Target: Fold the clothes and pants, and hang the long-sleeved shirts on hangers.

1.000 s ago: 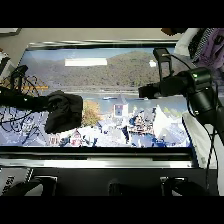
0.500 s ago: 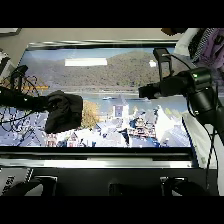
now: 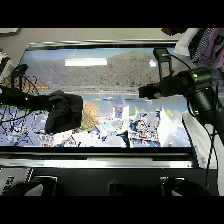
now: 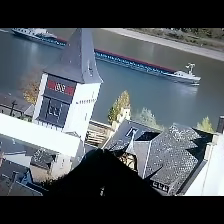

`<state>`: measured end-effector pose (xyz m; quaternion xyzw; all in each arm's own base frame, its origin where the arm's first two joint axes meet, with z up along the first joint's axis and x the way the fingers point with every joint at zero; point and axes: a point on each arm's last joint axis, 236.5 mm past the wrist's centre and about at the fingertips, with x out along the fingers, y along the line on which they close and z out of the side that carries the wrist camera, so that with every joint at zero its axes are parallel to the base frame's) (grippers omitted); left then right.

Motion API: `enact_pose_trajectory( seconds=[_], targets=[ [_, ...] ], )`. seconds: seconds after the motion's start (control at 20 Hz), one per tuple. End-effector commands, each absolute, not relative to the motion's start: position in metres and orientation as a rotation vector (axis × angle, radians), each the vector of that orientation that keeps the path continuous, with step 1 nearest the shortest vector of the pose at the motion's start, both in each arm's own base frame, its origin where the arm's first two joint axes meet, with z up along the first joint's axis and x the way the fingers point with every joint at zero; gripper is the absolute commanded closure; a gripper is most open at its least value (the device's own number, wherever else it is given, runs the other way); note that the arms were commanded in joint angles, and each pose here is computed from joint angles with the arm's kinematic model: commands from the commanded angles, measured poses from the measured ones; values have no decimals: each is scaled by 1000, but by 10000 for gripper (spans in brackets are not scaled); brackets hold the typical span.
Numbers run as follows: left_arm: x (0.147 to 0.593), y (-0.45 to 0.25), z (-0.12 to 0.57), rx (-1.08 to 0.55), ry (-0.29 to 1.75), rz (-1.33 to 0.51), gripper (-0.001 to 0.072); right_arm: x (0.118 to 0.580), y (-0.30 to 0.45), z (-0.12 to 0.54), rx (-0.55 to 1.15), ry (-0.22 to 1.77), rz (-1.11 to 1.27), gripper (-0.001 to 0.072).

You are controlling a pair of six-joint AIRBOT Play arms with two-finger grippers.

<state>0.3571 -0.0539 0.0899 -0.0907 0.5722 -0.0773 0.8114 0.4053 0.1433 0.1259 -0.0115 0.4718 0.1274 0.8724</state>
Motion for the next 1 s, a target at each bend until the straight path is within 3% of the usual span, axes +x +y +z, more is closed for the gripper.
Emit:
enact_pose_trajectory(
  seconds=[0.0, 0.15, 0.45, 0.65, 0.7, 0.8, 0.85, 0.95],
  targets=[
    [364, -33, 76, -171, 1241, -63, -13, 405, 144, 127, -23, 983, 267, 676],
    [373, 7, 47, -59, 1292, 69, -13, 405, 144, 127, -22, 985, 266, 676],
    [410, 14, -33, -60, 1347, 83, -13, 405, 144, 127, -13, 987, 265, 676],
    [403, 12, -79, -69, 1462, 82, -13, 404, 145, 126, 25, 994, 249, 676],
    [402, 8, -84, -88, 1475, 75, 45, 404, 145, 126, 37, 995, 242, 676],
    [403, -9, -83, -161, 1474, 33, 602, 404, 146, 126, 50, 998, 239, 676],
    [404, -24, -81, -209, 1471, -12, 692, 403, 147, 126, 56, 1003, 244, 676],
    [407, -61, -74, -316, 1462, -115, 692, 400, 148, 127, 76, 1012, 240, 676]
  ],
)
